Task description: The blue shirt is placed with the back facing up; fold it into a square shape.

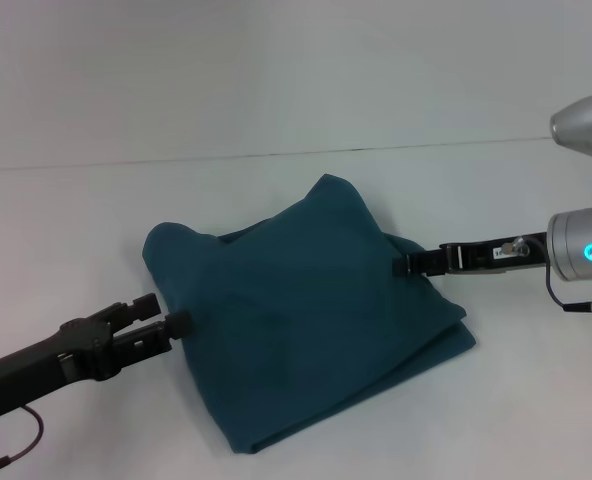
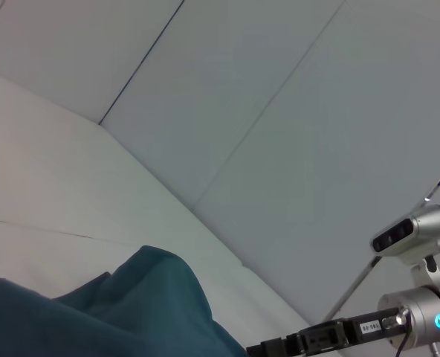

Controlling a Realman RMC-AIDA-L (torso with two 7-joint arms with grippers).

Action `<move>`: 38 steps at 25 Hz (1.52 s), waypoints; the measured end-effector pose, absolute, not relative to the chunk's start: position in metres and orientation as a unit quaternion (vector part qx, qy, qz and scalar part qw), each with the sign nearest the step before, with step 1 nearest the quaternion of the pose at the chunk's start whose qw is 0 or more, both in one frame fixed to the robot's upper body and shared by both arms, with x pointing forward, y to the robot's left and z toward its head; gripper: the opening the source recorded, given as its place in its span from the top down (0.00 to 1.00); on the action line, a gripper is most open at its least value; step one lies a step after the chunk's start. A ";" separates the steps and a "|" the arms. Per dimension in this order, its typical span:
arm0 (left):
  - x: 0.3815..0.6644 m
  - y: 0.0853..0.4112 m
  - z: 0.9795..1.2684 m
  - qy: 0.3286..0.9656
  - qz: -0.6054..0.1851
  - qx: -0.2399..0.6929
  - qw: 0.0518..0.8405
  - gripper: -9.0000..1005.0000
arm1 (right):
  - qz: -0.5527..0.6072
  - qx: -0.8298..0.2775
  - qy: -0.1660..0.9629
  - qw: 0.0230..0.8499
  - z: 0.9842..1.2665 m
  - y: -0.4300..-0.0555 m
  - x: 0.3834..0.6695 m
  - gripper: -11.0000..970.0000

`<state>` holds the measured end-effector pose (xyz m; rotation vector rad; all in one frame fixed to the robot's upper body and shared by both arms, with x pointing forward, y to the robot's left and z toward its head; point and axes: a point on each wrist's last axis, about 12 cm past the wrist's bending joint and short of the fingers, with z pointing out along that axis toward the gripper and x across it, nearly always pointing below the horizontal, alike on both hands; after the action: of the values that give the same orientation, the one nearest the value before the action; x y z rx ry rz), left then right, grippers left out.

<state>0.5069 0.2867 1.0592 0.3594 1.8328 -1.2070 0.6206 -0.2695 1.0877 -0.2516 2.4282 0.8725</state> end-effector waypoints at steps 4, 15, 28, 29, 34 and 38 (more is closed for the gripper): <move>0.507 0.286 1.059 0.739 -0.487 0.146 0.442 0.05 | 0.321 -0.094 0.903 0.268 1.086 -0.269 0.620 0.26; 0.507 0.287 1.059 0.740 -0.485 0.144 0.443 0.05 | 0.316 -0.092 0.907 0.263 1.079 -0.265 0.618 0.27; 0.507 0.286 1.058 0.740 -0.485 0.144 0.442 0.05 | 0.313 -0.093 0.908 0.262 1.078 -0.263 0.618 0.31; 0.507 0.286 1.058 0.740 -0.485 0.143 0.442 0.05 | 0.313 -0.094 0.908 0.262 1.078 -0.263 0.618 0.31; 0.507 0.285 1.058 0.740 -0.486 0.142 0.443 0.05 | 0.315 -0.095 0.908 0.260 1.078 -0.263 0.617 0.46; 0.507 0.285 1.058 0.740 -0.486 0.143 0.443 0.05 | 0.314 -0.098 0.907 0.261 1.079 -0.264 0.617 0.61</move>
<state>0.5074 0.2845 1.0580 0.3535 1.8345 -1.2060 0.6170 -0.2645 1.0786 -0.2641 2.4561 0.8512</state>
